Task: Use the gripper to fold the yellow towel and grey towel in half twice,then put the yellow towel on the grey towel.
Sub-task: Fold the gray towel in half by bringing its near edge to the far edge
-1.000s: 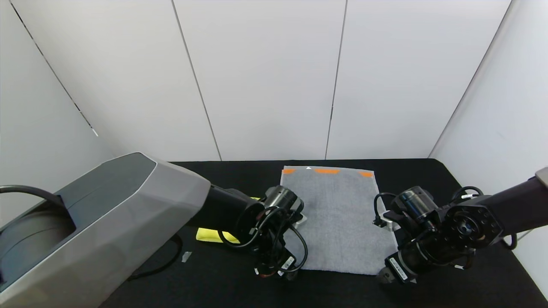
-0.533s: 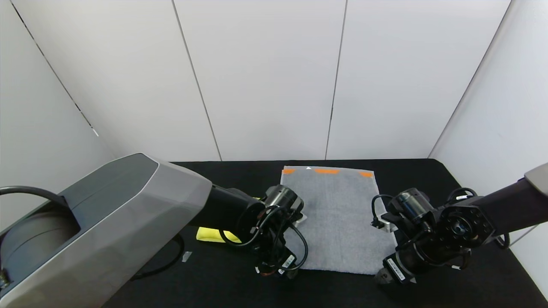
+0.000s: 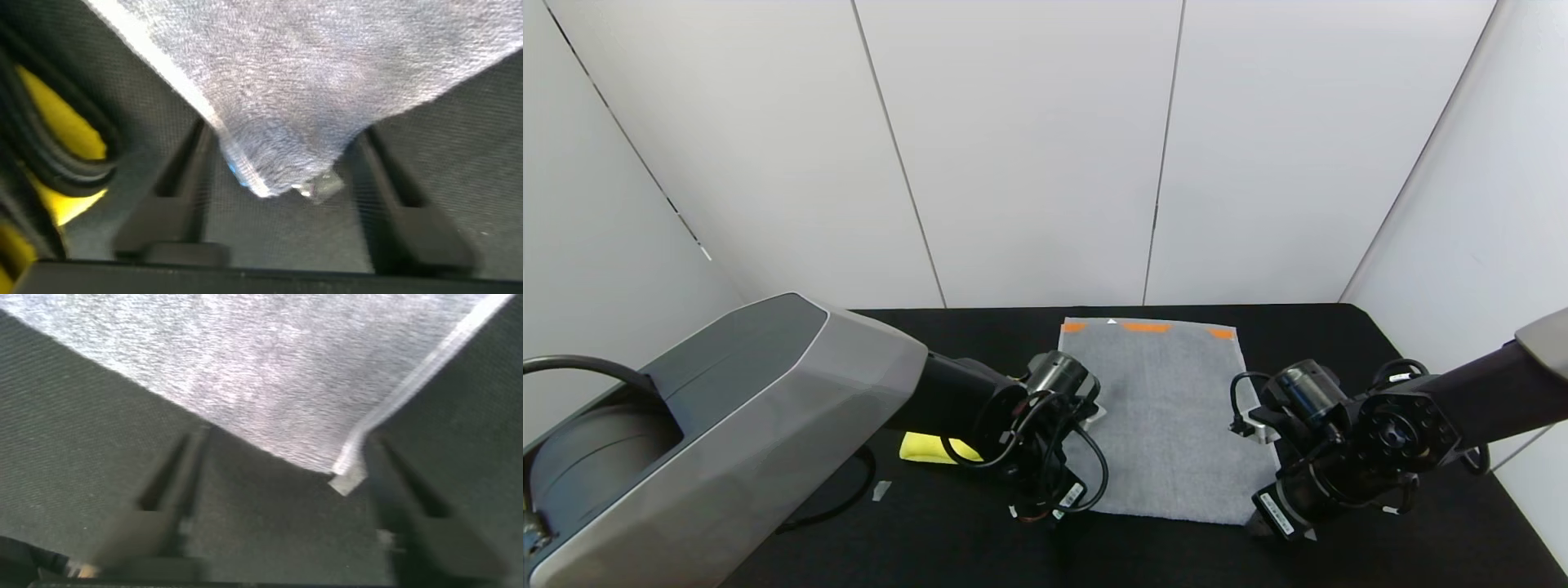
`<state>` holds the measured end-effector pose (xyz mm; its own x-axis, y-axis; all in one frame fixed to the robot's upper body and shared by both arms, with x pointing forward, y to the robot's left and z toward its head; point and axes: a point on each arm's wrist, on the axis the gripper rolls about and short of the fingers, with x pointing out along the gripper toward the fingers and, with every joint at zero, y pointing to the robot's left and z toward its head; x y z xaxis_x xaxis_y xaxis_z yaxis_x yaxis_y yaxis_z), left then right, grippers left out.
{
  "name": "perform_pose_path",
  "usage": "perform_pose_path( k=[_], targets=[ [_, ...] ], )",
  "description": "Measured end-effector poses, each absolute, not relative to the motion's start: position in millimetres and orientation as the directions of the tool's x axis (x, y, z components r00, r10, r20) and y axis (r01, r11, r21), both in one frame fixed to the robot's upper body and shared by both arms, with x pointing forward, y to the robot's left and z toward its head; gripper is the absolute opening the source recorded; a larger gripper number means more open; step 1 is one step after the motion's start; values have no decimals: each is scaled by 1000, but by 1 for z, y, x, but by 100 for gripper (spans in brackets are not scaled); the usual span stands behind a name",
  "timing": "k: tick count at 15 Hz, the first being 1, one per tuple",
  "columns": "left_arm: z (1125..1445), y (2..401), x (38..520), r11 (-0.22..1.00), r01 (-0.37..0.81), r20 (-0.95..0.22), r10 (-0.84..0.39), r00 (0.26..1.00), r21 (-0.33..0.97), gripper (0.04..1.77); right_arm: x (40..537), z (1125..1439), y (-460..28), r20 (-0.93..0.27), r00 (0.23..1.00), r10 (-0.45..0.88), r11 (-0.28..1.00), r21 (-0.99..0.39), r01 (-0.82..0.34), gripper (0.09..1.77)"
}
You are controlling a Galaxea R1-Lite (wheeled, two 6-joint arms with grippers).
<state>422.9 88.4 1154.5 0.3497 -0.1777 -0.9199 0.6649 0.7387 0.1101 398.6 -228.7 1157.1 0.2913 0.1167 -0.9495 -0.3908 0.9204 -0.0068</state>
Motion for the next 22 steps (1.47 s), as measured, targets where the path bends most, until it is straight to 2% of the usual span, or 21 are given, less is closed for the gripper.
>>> perform_pose_path(
  k=[3,4,5,6,22],
  targets=[
    [1155,89,422,736,668,-920,-178,348,111,77,398,1157,-229,-950,291,118,920,-6,-391,85],
    [1155,89,421,735,670,-921,-177,346,110,39,398,1157,-229,-950,290,118,920,-5,-391,76],
    [1156,89,421,732,673,-922,-179,344,109,12,398,1158,-229,-949,292,118,920,-6,-392,45],
    [1157,89,420,731,674,-921,-180,346,110,12,397,1159,-228,-949,293,120,920,-5,-392,14],
    [1172,91,403,722,684,-925,-185,332,101,12,381,1172,-223,-943,303,136,908,-4,-419,14]
  ],
)
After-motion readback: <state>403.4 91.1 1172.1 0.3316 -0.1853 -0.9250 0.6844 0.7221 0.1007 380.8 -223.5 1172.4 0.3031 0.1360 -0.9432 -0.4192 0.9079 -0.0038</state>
